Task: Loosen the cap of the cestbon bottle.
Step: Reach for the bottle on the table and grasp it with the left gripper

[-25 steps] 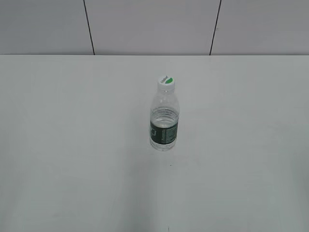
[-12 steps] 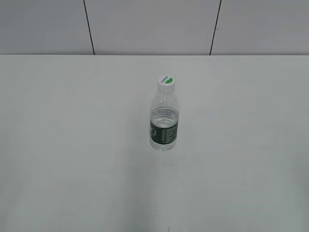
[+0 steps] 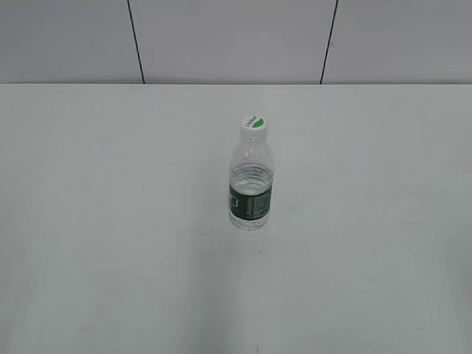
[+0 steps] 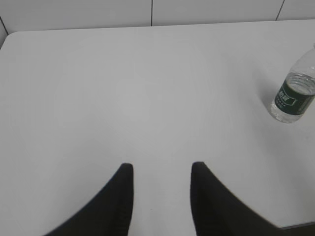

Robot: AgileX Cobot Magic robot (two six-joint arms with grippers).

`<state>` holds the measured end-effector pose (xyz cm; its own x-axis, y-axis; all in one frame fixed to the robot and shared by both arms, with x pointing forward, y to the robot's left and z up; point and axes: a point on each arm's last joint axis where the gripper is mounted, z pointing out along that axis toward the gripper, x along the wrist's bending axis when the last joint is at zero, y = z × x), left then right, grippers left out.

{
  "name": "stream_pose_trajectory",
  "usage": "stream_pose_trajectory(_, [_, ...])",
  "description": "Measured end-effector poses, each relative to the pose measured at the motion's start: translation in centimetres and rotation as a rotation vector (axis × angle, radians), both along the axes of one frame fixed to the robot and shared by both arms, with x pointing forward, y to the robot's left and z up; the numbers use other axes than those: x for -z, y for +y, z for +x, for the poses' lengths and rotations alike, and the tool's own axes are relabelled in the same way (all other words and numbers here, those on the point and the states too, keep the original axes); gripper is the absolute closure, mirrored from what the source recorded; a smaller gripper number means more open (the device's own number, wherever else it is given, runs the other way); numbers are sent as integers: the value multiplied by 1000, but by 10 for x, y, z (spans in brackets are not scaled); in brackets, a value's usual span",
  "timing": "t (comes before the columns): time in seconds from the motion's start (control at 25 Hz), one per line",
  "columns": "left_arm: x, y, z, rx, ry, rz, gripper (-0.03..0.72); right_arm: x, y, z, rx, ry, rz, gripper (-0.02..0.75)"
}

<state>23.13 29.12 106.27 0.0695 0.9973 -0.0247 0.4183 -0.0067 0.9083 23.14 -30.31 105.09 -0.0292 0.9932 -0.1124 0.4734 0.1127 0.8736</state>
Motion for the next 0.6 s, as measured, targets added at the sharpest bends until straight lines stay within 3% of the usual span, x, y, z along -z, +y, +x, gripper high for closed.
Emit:
stream_pose_trajectory(0.52, [0,0,0,1,1,-2,445,0,0,0,0,0,0,155])
stream_pose_trajectory(0.6, [0,0,2,1,11,-3,415,0,0,0,0,0,0,155])
